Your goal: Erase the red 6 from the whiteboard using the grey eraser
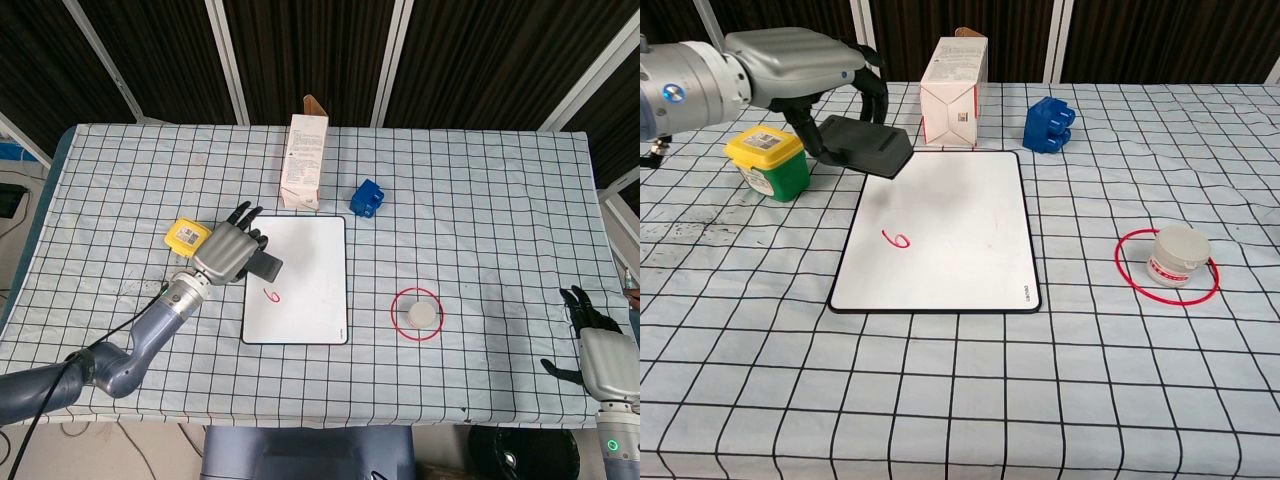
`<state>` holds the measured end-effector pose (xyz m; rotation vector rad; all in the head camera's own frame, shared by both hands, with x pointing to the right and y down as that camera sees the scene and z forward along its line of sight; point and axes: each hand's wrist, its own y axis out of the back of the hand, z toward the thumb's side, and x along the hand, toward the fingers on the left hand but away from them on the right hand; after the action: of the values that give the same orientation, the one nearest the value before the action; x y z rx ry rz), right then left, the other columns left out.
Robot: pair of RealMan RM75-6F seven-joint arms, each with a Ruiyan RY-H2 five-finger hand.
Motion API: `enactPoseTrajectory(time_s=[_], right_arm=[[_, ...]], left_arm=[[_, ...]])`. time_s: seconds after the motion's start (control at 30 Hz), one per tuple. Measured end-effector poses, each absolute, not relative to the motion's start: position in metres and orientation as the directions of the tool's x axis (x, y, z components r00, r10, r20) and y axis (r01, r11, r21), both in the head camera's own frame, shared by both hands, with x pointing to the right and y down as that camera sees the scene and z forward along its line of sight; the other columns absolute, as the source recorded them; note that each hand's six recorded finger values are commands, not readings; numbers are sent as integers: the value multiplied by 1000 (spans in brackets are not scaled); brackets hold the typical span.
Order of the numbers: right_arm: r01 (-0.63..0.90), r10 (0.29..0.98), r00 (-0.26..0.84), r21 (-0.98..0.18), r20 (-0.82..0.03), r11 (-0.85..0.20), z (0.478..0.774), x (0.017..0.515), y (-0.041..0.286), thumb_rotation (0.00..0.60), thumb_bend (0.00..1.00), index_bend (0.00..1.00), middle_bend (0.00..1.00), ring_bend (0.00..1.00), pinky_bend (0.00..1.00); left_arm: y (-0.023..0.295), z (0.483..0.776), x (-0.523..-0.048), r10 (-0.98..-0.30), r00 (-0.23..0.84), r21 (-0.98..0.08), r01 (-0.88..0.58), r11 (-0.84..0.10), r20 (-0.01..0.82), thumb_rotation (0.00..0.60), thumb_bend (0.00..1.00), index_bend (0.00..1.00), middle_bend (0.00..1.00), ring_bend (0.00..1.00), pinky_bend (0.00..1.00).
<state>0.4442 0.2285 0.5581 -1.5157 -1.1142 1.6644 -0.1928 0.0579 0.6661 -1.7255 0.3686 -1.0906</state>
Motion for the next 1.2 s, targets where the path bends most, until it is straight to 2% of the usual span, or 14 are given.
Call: enactPoseTrajectory(time_s=[0.53,1.2], right_arm=[[90,880,-144,-892,-452,-443,557,445,228,600,0,100,84,243,266],[99,878,-146,-890,-455,-445,557,445,228,600,0,100,84,243,266]], left_arm=[[74,708,-149,-601,545,-809,341,-478,585,600,217,429,433,0,0],[98,718,-153,-562,555,-786,358,-504,613,600,217,439,438,0,0]])
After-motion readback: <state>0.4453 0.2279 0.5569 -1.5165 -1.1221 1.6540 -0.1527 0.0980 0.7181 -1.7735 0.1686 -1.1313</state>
